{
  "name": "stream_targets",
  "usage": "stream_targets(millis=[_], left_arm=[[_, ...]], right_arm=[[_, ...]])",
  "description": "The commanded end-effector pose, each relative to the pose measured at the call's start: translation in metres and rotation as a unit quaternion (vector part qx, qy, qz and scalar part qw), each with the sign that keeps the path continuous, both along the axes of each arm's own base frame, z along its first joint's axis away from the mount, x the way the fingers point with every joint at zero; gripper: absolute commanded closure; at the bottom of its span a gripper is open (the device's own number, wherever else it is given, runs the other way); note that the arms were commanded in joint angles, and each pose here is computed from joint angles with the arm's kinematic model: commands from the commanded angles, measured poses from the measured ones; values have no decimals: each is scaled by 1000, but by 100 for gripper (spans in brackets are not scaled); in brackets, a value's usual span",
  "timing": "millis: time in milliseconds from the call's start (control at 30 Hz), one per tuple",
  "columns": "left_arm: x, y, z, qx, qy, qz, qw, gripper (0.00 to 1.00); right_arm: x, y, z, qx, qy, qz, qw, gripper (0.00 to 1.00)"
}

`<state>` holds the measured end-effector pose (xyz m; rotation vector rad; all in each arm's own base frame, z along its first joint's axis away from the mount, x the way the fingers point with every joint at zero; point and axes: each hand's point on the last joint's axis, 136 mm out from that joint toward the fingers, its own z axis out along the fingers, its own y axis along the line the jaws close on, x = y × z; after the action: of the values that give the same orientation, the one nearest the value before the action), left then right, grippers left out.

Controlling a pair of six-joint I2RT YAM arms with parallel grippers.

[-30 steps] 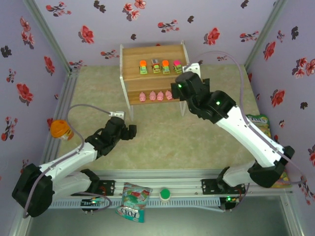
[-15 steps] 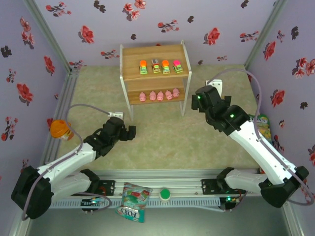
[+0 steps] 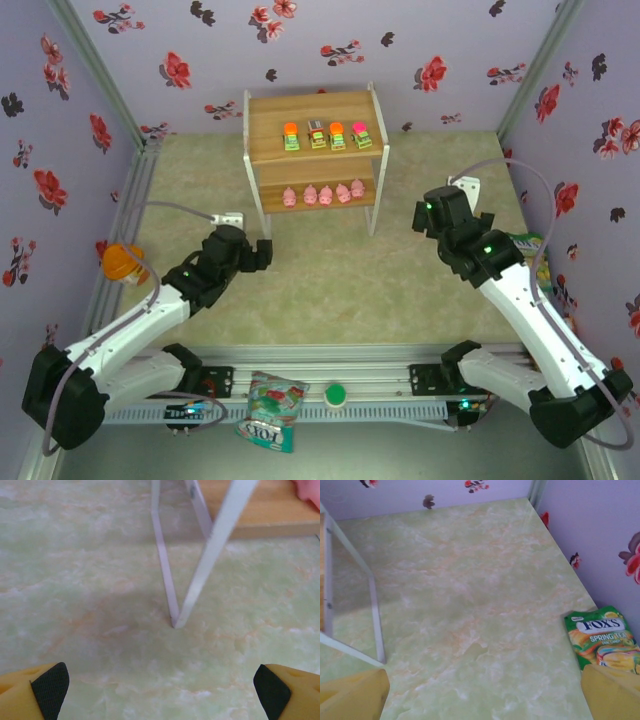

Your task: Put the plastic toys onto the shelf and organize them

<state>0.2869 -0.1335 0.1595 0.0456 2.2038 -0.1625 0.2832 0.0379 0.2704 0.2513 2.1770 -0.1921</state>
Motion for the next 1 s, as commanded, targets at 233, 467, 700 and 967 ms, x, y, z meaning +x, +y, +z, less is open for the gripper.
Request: stream_targets(millis=[233,467,700,967], left_arm=[[25,77,58,15,-57,145,988,0],[36,101,75,20,-87,176,980,0],[41,121,91,8,-165,196,966,0],[45,138,86,29,-238,186,953,0]], right_arm=[[3,-24,-16,25,-9,-46,999,1],[6,-27,-16,33,-24,-46,998,1],[8,-24,-23,38,-34,-36,998,1],[8,-11,-25,81,-119,8,990,13]])
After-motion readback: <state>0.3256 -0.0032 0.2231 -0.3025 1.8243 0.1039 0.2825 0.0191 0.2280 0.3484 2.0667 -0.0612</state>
